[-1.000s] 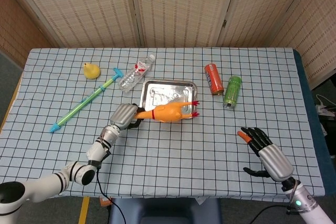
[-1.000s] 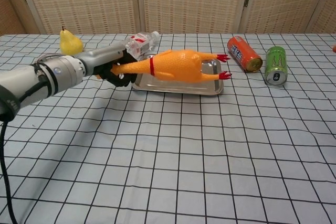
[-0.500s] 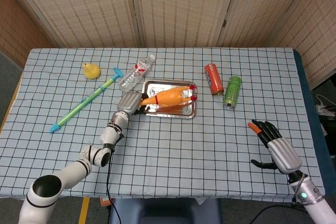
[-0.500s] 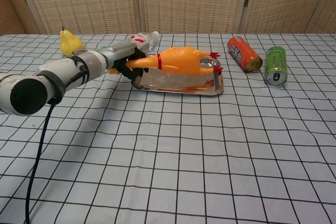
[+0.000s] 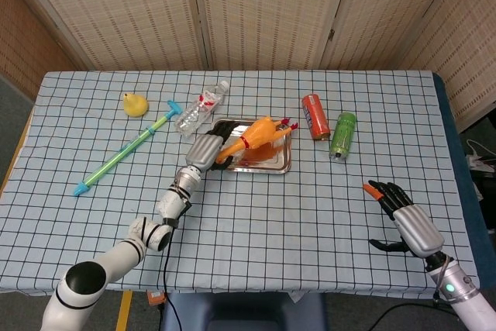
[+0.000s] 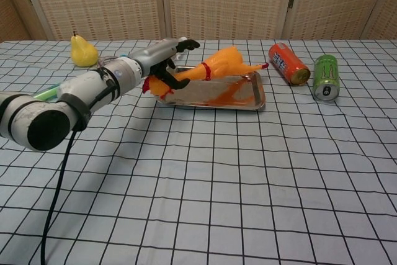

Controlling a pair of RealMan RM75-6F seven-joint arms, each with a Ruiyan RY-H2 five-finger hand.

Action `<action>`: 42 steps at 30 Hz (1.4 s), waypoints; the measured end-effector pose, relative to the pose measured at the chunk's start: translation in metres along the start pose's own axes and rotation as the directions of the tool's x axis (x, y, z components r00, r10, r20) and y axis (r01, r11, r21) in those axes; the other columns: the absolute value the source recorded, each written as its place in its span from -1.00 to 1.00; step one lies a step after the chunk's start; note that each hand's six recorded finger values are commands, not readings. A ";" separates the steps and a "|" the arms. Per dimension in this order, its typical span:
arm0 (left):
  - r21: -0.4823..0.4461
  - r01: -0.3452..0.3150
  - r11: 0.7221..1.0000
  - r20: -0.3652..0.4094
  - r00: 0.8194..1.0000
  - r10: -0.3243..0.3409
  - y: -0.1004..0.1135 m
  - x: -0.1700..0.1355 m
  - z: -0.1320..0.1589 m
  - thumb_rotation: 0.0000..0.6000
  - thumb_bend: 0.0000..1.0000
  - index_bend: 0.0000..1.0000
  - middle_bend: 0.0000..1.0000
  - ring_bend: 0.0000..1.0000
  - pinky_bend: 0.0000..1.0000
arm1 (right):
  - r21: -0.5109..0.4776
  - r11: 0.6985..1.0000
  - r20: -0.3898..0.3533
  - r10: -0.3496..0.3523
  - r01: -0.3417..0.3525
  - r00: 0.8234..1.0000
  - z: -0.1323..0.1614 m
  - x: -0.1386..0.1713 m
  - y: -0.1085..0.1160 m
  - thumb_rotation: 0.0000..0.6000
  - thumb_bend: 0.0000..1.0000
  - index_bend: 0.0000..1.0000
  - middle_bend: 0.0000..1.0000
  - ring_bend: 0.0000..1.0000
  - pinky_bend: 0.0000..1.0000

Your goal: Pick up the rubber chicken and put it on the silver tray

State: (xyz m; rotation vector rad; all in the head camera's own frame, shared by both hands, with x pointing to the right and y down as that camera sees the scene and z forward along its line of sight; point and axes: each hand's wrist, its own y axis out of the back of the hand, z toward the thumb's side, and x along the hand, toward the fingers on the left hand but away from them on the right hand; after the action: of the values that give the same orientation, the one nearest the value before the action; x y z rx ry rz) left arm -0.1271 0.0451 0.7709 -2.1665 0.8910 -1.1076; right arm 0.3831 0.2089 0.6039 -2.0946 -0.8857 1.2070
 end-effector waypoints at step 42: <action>0.071 -0.093 0.993 -0.194 0.975 0.105 0.083 -0.339 -0.141 1.00 -0.17 -1.00 -1.00 -1.00 -0.85 | 0.275 0.933 0.179 -0.288 0.233 0.941 0.004 0.066 0.045 1.00 -0.80 -1.00 -1.00 -1.00 -1.00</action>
State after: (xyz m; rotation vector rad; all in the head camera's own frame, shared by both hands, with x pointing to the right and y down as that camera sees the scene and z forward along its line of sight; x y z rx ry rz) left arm -0.4211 0.2254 0.6212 -1.9646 1.0264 -1.2995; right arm 0.4166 0.2321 0.5349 -1.6102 -1.0154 1.3408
